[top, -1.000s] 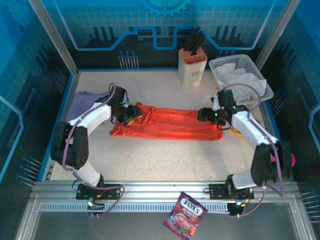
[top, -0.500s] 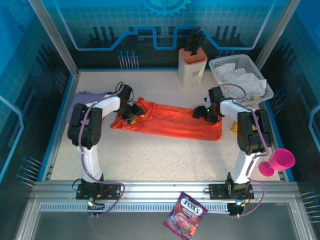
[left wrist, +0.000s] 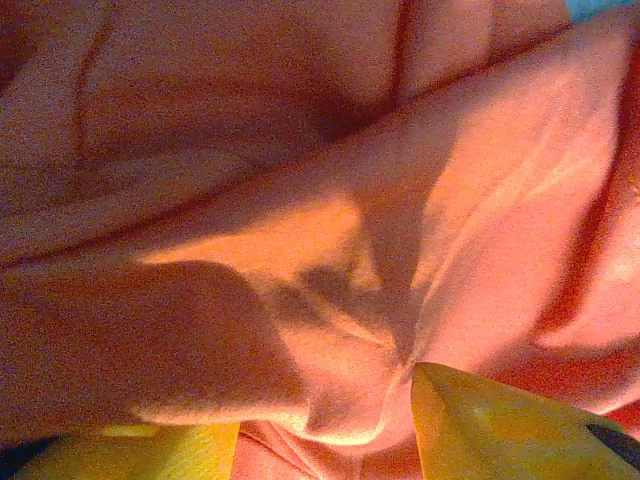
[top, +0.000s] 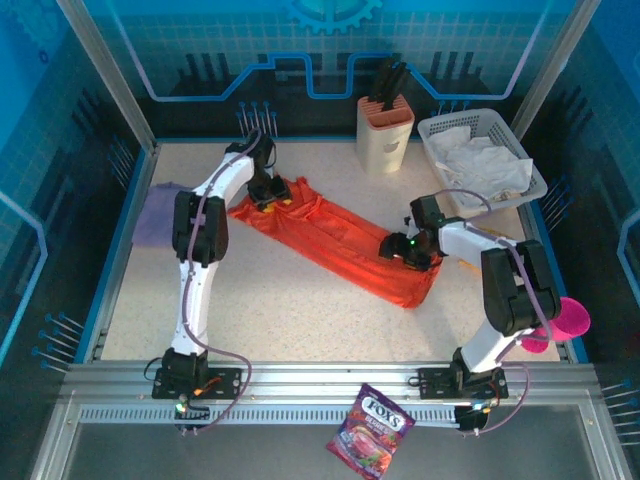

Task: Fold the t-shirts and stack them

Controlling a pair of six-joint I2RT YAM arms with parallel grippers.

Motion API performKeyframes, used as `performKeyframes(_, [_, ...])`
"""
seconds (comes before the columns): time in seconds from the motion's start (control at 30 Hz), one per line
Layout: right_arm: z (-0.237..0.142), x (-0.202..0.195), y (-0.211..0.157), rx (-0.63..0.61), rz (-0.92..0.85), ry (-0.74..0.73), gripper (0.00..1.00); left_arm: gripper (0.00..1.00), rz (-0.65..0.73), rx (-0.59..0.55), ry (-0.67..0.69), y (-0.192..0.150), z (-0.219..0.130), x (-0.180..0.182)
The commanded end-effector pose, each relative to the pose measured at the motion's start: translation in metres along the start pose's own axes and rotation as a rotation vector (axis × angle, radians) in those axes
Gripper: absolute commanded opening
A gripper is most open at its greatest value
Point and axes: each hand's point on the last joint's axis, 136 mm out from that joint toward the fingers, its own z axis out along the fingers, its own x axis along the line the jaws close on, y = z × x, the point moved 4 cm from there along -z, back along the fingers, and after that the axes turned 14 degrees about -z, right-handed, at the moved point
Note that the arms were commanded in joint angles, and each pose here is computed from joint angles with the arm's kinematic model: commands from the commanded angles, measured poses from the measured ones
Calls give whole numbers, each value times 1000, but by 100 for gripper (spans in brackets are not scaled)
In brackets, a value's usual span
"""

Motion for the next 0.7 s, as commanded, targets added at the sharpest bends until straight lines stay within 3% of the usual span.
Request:
performKeyframes(0.0, [13,17,-37,82,66,29,75,50,39,61,61,-4,5,3])
performKeyframes(0.2, [26,54,-60,67,76,68,75,50,60,60,-74,8,4,-31])
performKeyframes(0.47, [45,91,-90,64,89,102,76,51,133,108,-311,-3,-2,-79])
performKeyframes(0.67, [13,78,-84,25,1,-21,79,52,155,39,-320,1,-44,-75])
